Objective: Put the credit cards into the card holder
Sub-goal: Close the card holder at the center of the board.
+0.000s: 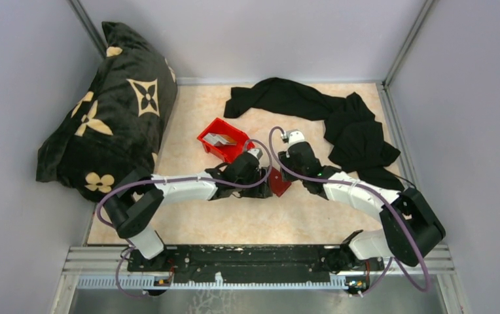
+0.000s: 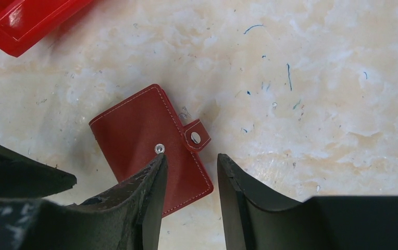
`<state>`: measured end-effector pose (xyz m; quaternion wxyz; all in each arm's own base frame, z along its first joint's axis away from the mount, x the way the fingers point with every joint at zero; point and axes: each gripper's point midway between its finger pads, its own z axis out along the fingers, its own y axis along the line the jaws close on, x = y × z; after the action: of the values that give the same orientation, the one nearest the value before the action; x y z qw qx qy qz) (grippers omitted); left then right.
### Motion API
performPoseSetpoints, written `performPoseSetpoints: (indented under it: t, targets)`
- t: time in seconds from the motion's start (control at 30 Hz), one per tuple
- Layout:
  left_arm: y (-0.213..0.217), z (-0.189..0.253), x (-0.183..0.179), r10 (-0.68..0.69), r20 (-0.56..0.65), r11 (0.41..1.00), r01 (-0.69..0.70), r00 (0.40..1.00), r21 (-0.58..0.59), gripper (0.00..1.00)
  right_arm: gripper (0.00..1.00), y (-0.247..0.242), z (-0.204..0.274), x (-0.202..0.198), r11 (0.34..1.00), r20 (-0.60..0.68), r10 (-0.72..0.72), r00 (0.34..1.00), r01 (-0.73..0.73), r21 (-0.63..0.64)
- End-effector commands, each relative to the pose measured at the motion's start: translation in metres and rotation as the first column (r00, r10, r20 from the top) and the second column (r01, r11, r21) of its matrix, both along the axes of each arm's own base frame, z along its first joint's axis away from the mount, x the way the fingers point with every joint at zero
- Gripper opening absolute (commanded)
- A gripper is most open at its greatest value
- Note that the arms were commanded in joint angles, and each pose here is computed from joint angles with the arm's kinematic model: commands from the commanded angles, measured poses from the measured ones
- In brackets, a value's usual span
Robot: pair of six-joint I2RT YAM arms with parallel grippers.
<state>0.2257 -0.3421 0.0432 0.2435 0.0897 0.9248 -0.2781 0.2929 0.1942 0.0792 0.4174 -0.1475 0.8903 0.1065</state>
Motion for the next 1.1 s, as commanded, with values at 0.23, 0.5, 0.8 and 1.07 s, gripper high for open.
performPoseSetpoints:
  t: [0.23,0.5,0.8,1.07]
  targets:
    - [0.007,-0.005,0.026,0.209,0.113,0.977,-0.213,0.971,0.029,0.62,0.38,0.017,0.015,0.017,0.999,0.051,0.03,0.998,-0.03,0.014]
    - [0.012,-0.018,0.041,0.289,0.142,0.951,-0.301,0.947,0.067,0.58,0.34,0.019,0.01,0.021,1.0,0.043,0.029,0.999,-0.029,0.002]
    - [0.016,-0.021,0.052,0.335,0.172,0.931,-0.353,0.926,0.089,0.57,0.3,0.021,0.009,0.023,1.0,0.044,0.031,0.999,-0.031,0.0]
    - [0.018,-0.026,0.058,0.344,0.173,0.925,-0.365,0.923,0.108,0.57,0.28,0.025,0.01,0.028,0.999,0.046,0.035,0.998,-0.035,-0.005]
